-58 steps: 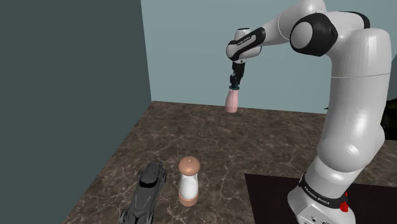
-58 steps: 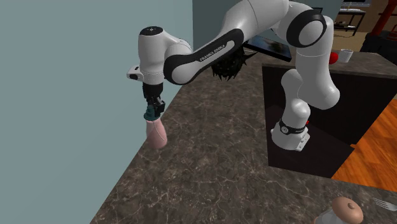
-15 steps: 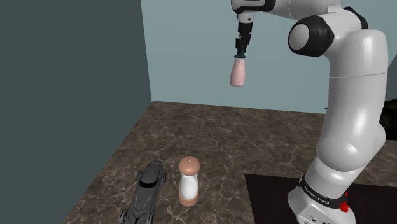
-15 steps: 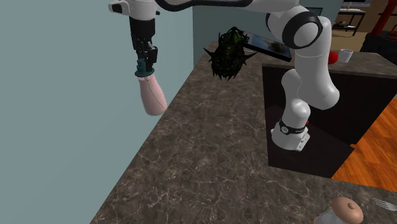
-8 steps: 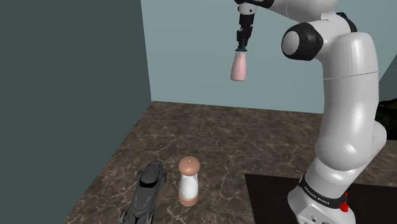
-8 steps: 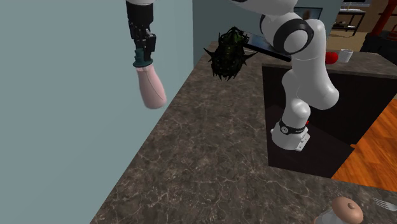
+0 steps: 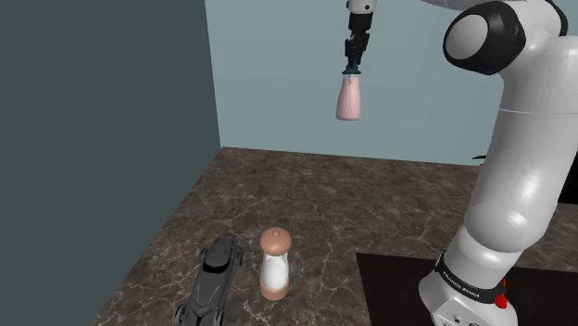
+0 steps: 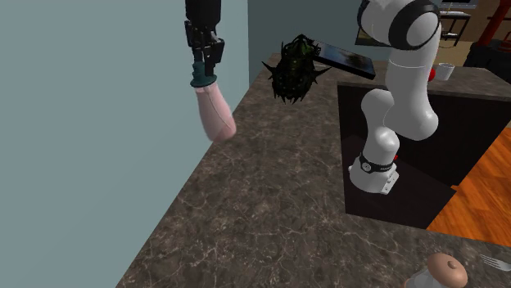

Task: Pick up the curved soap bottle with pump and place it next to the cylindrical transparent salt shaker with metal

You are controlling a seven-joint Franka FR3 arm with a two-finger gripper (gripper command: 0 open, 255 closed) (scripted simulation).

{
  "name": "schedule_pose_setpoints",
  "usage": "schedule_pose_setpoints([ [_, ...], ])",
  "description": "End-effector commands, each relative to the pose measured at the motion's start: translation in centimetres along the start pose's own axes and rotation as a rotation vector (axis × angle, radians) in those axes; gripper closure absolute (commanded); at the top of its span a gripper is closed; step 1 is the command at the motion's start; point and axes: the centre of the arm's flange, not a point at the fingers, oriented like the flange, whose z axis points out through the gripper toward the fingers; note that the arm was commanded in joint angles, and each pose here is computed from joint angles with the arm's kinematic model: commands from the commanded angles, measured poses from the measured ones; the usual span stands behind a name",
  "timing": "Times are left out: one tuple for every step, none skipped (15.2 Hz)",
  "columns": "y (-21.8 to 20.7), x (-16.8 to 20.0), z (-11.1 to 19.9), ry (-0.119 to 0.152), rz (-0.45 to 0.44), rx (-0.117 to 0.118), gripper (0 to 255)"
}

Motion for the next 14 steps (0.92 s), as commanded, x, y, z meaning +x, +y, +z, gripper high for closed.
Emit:
schedule_pose_setpoints([
  [-2.1, -1.2, -0.5, 0.000, 0.000, -0.001, 255],
  [-3.2, -1.8, -0.8, 0.000, 0.000, -0.001, 255],
  [-4.4, -2.4, -1.1, 0.000, 0.000, -0.001, 255],
  [-5.5, -3.0, -1.4, 0.000, 0.000, -0.001, 255],
  [-6.7, -3.6, -1.7, 0.000, 0.000, -0.001, 255],
  [-7.8, -4.2, -2.0, 0.000, 0.000, -0.001, 255],
  [-8.9, -4.8, -2.4, 0.000, 0.000, -0.001, 255],
  [-10.1, -5.3, -2.7, 0.000, 0.000, -0.001, 255],
  [-11.2, -5.9, -3.0, 0.000, 0.000, -0.001, 255],
  [-12.4, -6.5, -3.3, 0.000, 0.000, -0.001, 255],
  [-13.5, -7.1, -3.6, 0.000, 0.000, -0.001, 255],
  [-14.6, -7.7, -3.9, 0.000, 0.000, -0.001, 255],
  [-15.8, -8.3, -4.2, 0.000, 0.000, -0.001, 255],
  [-16.9, -8.9, -4.6, 0.000, 0.000, -0.001, 255],
])
